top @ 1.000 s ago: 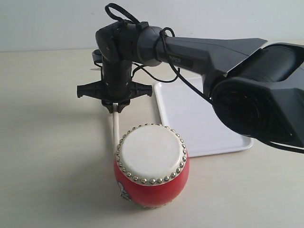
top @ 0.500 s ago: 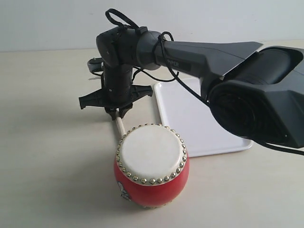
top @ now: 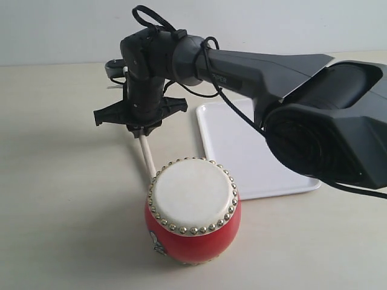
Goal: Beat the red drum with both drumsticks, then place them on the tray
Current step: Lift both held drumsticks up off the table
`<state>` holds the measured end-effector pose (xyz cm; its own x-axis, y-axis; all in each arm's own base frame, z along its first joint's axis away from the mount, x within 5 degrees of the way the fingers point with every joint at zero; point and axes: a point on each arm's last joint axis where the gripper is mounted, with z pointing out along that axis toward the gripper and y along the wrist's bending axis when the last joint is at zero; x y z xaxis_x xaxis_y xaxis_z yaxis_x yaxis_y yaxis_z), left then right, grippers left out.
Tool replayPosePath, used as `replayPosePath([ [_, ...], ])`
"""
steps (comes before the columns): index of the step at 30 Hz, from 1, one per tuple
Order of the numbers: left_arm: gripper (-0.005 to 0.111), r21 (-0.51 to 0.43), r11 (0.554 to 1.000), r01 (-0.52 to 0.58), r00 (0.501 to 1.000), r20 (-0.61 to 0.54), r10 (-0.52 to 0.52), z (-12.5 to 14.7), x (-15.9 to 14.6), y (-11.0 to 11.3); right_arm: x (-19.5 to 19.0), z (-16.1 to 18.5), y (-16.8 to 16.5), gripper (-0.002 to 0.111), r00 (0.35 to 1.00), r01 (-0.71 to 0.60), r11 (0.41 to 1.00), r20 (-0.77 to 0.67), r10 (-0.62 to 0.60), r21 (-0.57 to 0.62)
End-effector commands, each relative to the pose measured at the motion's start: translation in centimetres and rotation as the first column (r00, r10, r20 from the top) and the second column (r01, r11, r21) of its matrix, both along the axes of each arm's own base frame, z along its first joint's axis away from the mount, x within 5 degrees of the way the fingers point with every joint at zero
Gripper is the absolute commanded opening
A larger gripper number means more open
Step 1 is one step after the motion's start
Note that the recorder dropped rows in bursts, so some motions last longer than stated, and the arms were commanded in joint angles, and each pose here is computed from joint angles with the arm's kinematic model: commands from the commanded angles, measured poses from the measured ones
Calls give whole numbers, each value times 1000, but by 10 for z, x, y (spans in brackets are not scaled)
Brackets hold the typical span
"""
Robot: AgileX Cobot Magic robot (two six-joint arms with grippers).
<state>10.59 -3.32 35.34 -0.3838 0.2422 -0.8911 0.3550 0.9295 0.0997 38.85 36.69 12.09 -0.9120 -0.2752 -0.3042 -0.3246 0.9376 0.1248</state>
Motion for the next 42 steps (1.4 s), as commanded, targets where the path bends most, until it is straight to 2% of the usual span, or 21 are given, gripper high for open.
replayPosePath([
  [1, 0, 0, 1000, 5, 1000, 10, -5, 0, 0, -1, 5, -1, -2, 7, 1000, 3, 1000, 19, -3, 3],
  [5, 0, 0, 1000, 5, 1000, 10, -5, 0, 0, -1, 5, -1, -2, 9, 1000, 3, 1000, 18, -3, -2],
  [11, 0, 10, 1000, 2, 1000, 15, -2, 0, 0, 0, 5, -1, -3, 26, 1000, 0, 1000, 25, 0, -11],
  [15, 0, 10, 1000, 2, 1000, 15, -2, 0, 0, 0, 6, 0, -3, 26, 999, -3, 1000, 34, 4, -20],
  [18, 0, 10, 1000, 2, 1000, 15, -2, 0, 0, 0, 7, 9, -4, 27, 1000, -6, 999, 28, 7, -35],
  [23, 0, 10, 1000, 2, 1000, 15, -2, 0, 0, 0, 2, 30, -9, 35, 998, -52, 992, -32, 49, -116],
  [29, 0, 11, 1000, 2, 1000, 11, -3, 0, 0, 0, 0, 32, -5, 36, 992, -122, 988, -43, 119, -92],
  [37, 0, 11, 1000, 2, 1000, 11, -3, 0, 0, 0, -1, 36, -5, 36, 991, -128, 988, -38, 125, -87],
  [42, 0, 13, 1000, 3, 1000, 5, -3, 0, 0, 0, -5, 31, -11, 36, 990, -132, 983, -61, 125, -129],
])
